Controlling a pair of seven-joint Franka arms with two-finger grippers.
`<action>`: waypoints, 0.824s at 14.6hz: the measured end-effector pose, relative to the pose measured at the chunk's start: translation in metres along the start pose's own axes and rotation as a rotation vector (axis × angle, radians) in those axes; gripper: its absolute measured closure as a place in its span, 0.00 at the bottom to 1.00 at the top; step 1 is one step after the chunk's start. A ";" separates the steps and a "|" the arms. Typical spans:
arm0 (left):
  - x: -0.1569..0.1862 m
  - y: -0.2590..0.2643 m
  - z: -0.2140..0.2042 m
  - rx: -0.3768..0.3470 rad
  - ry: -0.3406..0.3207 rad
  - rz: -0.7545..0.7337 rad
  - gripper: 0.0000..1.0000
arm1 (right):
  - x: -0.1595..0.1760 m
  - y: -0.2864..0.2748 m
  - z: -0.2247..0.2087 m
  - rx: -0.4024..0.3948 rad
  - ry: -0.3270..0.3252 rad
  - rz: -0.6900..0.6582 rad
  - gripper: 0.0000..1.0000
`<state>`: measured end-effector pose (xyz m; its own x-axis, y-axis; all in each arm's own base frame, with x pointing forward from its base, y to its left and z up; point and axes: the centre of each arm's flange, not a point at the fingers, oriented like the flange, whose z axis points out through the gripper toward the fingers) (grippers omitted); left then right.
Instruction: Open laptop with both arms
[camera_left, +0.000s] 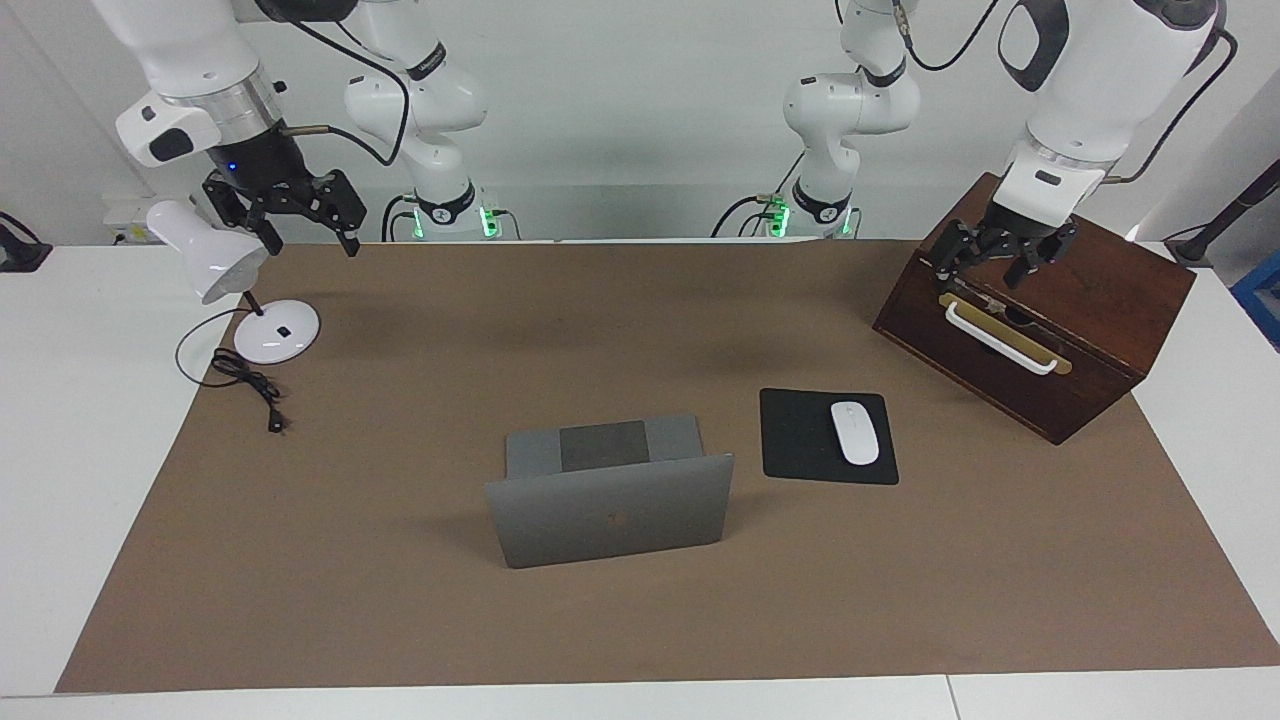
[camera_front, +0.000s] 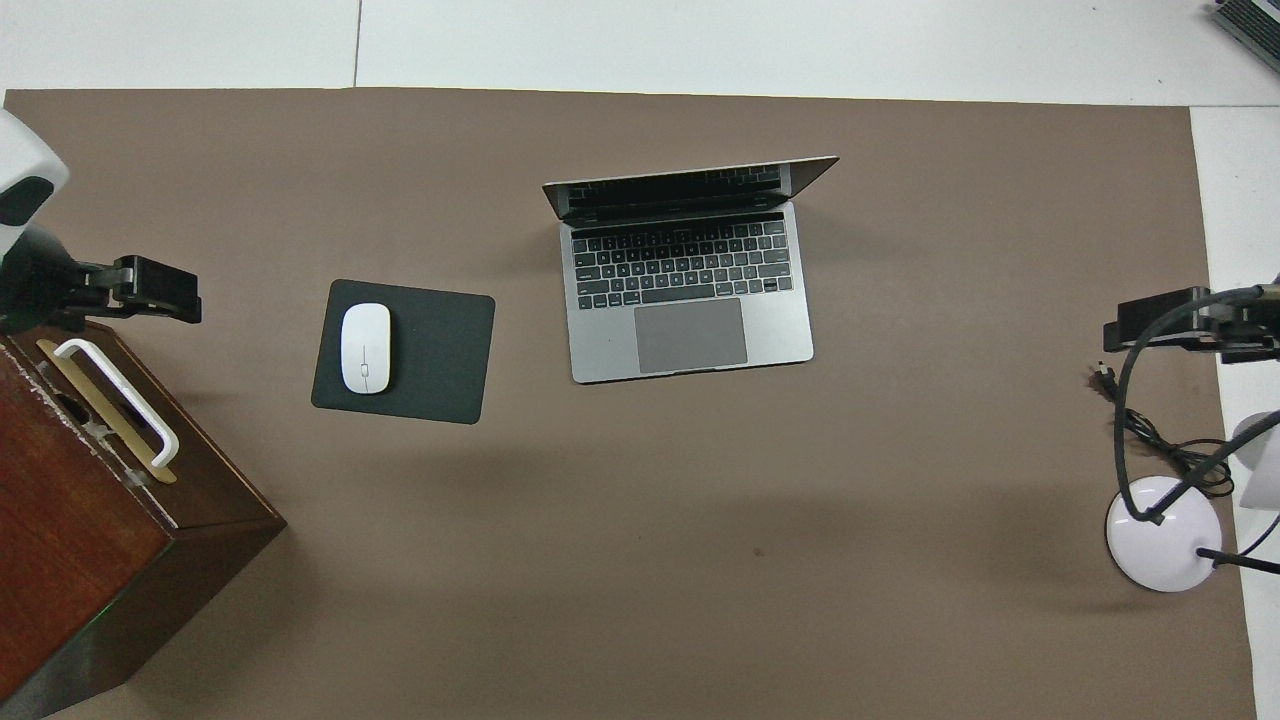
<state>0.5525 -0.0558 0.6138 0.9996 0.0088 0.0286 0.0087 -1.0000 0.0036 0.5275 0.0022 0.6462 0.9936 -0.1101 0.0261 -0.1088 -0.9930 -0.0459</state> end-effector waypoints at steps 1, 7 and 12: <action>0.000 0.000 -0.001 0.000 0.004 0.000 0.00 | 0.000 0.000 0.000 0.000 0.001 0.000 0.00; 0.002 0.000 -0.003 -0.002 0.018 0.001 0.00 | 0.001 0.002 0.000 -0.002 0.005 0.004 0.00; 0.002 0.001 -0.003 -0.002 0.018 0.005 0.00 | 0.002 0.007 0.000 -0.010 0.005 -0.067 0.00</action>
